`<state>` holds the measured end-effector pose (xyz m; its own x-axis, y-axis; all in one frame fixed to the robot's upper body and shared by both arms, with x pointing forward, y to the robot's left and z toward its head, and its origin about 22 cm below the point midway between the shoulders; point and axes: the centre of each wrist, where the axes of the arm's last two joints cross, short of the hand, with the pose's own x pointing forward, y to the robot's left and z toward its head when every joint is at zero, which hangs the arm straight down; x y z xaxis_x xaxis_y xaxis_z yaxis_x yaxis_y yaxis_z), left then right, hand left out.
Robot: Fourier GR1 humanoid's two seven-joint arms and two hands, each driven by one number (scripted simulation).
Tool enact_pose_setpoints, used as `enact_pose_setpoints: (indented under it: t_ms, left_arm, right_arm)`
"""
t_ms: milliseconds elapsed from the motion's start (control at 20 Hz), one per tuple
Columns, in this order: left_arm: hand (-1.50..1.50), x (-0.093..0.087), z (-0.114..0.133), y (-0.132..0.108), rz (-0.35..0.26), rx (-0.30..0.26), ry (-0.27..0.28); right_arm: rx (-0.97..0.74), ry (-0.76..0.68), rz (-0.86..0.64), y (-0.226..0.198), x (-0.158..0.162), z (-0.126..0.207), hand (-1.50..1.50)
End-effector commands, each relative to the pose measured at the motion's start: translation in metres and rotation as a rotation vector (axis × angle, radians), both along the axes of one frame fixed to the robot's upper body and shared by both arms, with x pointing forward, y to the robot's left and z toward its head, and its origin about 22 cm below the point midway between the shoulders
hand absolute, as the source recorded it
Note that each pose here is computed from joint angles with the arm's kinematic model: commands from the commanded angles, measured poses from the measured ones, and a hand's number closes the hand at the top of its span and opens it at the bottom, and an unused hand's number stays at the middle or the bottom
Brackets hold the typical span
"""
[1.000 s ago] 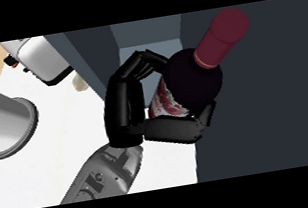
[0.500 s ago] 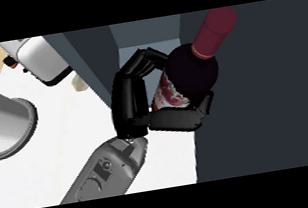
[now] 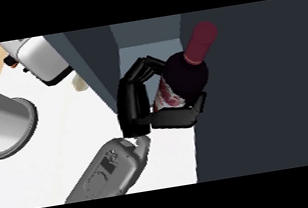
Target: Pick up the wine, place it into the cabinet and close the cabinet
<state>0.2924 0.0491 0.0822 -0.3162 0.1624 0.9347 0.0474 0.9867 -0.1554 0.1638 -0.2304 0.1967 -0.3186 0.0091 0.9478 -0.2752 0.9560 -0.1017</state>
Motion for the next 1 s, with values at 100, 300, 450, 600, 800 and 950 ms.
enact_pose_setpoints:
  t_ms: [100, 300, 450, 600, 800, 950]
  left_arm:
    - [1.5, 0.005, -0.036, 0.001, 0.042, 0.089, -0.009]
    - [1.5, 0.013, -0.034, 0.006, 0.064, 0.119, -0.008]
    - [1.5, 0.023, -0.061, 0.017, 0.094, 0.132, -0.024]
    - [1.5, 0.023, -0.047, 0.022, 0.098, 0.109, -0.032]
    - [1.5, 0.043, -0.048, 0.029, 0.111, 0.094, -0.015]
    - [1.5, 0.048, -0.049, 0.041, 0.118, 0.071, -0.011]
  right_arm:
    - [0.032, -0.059, 0.029, 0.001, -0.026, 0.01, -1.5]
    - [0.018, -0.046, 0.03, -0.001, -0.009, 0.021, -1.5]
    - [0.026, -0.06, 0.035, -0.002, -0.021, 0.014, -1.5]
    - [0.039, -0.058, 0.023, 0.0, -0.016, 0.007, -1.5]
    - [0.023, -0.065, 0.036, -0.009, -0.028, 0.014, -1.5]
    - [0.012, -0.05, 0.023, -0.006, -0.019, 0.018, -1.5]
